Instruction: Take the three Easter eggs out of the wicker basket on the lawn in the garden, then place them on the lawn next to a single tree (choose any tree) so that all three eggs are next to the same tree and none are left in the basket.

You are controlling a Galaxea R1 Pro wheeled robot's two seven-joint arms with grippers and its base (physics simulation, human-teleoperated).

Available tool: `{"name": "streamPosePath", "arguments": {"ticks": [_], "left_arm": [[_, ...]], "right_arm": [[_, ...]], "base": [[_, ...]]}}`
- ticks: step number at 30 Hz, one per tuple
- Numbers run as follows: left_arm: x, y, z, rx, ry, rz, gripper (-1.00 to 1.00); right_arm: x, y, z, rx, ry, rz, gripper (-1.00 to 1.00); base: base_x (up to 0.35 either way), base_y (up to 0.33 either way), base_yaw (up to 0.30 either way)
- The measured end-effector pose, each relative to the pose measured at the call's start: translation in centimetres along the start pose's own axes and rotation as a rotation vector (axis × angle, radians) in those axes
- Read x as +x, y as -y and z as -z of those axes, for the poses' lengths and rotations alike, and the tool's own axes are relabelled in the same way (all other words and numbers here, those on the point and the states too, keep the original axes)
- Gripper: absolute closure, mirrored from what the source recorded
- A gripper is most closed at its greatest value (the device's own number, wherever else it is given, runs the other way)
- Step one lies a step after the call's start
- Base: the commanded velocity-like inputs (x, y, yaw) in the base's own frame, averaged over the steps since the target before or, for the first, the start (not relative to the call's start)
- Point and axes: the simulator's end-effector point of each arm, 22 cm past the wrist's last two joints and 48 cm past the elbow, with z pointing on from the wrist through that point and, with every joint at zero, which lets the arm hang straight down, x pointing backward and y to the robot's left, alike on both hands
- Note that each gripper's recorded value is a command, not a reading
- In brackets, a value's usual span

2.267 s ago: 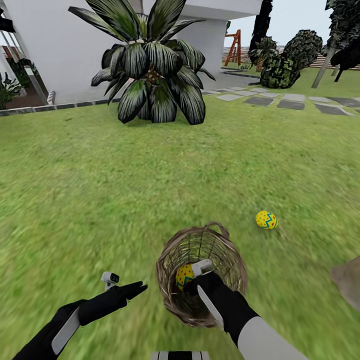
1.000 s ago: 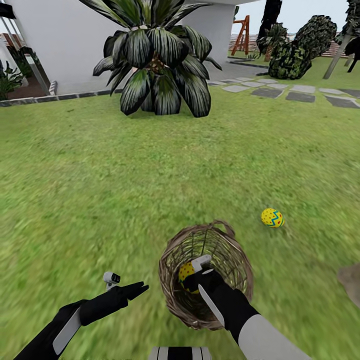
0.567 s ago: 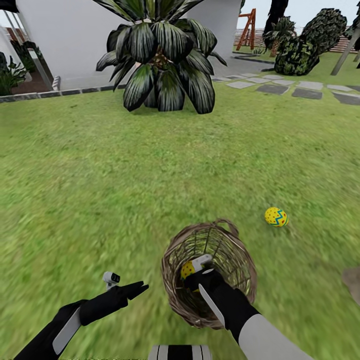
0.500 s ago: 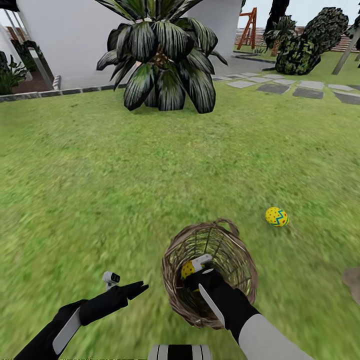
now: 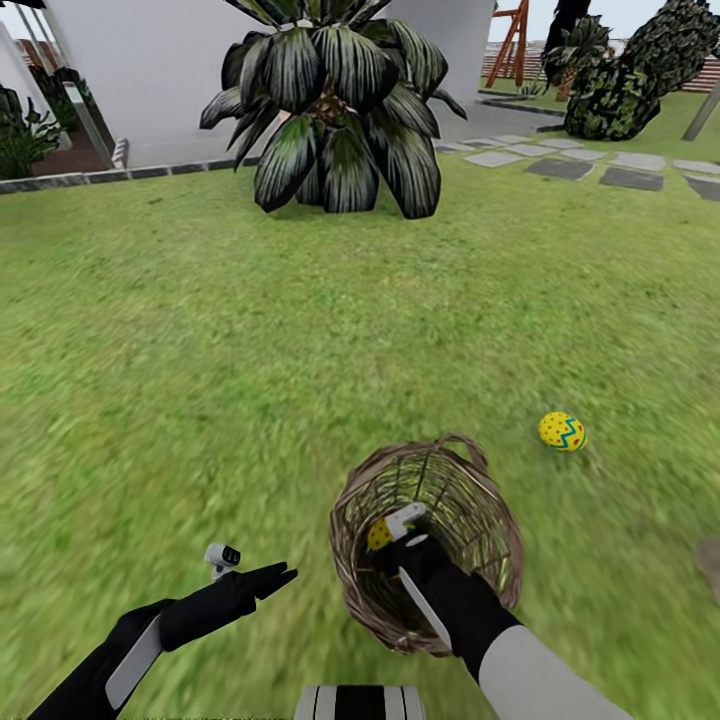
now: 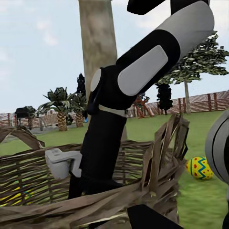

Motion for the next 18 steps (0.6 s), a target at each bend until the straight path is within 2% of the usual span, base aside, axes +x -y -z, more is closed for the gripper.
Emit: {"name": "streamPosePath", "arguments": {"ticks": [5,18], "left_arm": [[0.1,-0.2,0.0,-0.002,0.0,0.003,-1.0],[0.4,-0.8,-0.1,-0.004,0.001,0.022,-1.0]], "right_arm": [[0.8,1.5,-0.3,0.023,-0.011,0.009,-1.0],[1.7,1.3,-1.0,0.018,-0.03,0.008,-1.0]], "base": [[0.0,0.0,0.006],[0.0,0.0,0.0]]}}
